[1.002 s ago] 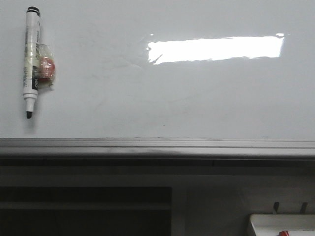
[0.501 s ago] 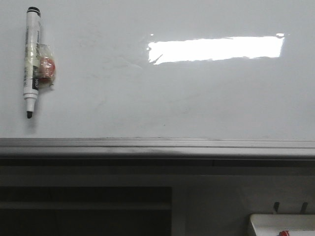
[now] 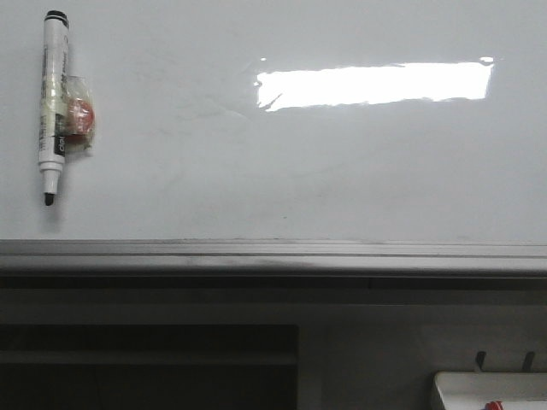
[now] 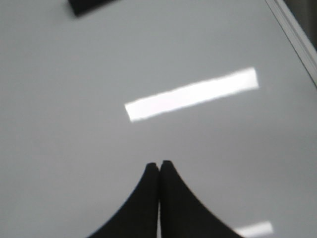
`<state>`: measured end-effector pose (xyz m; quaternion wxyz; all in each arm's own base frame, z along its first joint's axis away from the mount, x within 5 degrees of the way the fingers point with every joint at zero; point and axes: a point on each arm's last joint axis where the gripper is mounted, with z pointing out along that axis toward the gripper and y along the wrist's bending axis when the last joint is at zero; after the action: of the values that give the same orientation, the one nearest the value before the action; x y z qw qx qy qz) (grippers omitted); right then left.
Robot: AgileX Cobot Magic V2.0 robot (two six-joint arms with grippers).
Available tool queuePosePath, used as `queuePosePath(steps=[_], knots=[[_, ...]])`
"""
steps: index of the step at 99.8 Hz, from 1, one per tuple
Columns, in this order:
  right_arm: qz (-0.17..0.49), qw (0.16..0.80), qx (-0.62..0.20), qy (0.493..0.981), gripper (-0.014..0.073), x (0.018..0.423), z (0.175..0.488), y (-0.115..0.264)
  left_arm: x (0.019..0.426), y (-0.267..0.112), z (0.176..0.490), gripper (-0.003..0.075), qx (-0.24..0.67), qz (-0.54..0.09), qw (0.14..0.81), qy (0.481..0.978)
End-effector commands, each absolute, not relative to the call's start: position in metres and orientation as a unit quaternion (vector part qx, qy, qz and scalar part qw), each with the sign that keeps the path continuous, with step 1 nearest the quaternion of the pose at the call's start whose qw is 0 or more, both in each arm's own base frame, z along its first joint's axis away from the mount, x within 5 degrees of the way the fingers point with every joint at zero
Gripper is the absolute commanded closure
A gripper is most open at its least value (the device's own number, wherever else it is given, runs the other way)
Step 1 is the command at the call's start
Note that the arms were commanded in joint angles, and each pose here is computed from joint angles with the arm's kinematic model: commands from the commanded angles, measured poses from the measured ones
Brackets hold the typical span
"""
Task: Write number 2 on whiteboard
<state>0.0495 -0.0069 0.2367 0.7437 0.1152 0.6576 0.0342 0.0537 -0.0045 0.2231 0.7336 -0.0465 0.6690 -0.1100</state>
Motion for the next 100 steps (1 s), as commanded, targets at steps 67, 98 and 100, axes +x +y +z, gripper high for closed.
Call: queuePosePath(steps=[67, 98, 100], knots=[[-0.048, 0.648, 0.088, 0.755, 0.0655, 0.045, 0.303, -0.013, 0.059, -0.007, 0.304, 0.0305, -0.027, -0.109, 0.731, 0.673], [-0.005, 0.661, 0.032, 0.749, 0.0655, 0.059, 0.277, -0.005, 0.092, -0.005, 0.288, 0.0314, -0.054, -0.097, 0.733, 0.671], [-0.005, 0.662, 0.032, 0.748, 0.0655, 0.059, 0.277, -0.005, 0.093, -0.005, 0.288, 0.0314, -0.053, -0.095, 0.734, 0.671]])
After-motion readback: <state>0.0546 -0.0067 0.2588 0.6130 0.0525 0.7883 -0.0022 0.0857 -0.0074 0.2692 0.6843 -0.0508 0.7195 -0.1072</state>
